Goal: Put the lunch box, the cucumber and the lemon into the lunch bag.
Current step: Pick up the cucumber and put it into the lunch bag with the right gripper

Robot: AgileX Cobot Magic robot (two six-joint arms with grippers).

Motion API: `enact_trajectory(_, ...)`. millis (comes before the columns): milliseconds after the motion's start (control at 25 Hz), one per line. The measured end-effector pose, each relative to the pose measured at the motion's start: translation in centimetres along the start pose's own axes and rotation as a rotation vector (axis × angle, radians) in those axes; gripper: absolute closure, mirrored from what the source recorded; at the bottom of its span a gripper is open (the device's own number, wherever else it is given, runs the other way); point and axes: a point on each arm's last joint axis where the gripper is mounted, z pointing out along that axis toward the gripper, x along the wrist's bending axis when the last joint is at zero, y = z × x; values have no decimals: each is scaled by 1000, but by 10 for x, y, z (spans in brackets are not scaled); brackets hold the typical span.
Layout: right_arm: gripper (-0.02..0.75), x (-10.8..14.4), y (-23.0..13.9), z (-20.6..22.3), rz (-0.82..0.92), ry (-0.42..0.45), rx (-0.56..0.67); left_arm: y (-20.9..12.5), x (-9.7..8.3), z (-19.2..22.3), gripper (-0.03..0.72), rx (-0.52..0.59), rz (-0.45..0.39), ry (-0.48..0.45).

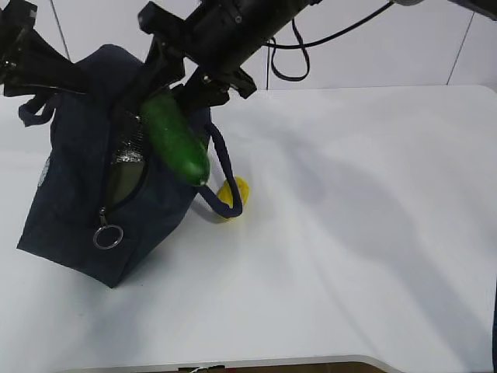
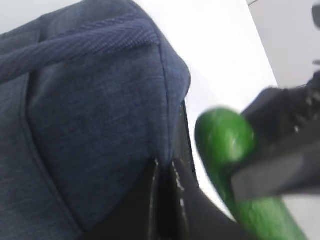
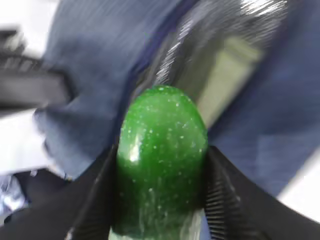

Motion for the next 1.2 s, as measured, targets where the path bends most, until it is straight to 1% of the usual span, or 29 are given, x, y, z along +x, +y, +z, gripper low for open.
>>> enact_trajectory(200,351,8,-2,6,-10,23,12,0,0,0,700,0,0,0)
enact_trajectory(320,351,2,-2,14,23,41,24,0,0,0,700,0,0,0)
enact_trajectory(480,351,-15,-1,38,101,89,41,0,0,0,700,0,0,0)
enact_trajectory(600,352,-24,5,49,153,95,-19,0,0,0,700,0,0,0)
enact_trajectory(800,352,-27,16,48,189,87,-147,0,0,0,700,0,0,0)
enact_trajectory(920,352,-28,21,48,194,81,-201,0,0,0,700,-4,2,3)
enact_trajectory(1040,346,-29,23,48,200,78,-221,1,0,0,700,-7,2,5)
enact_trajectory(1200,293,-32,23,51,205,75,-218,1,0,0,700,-7,2,5)
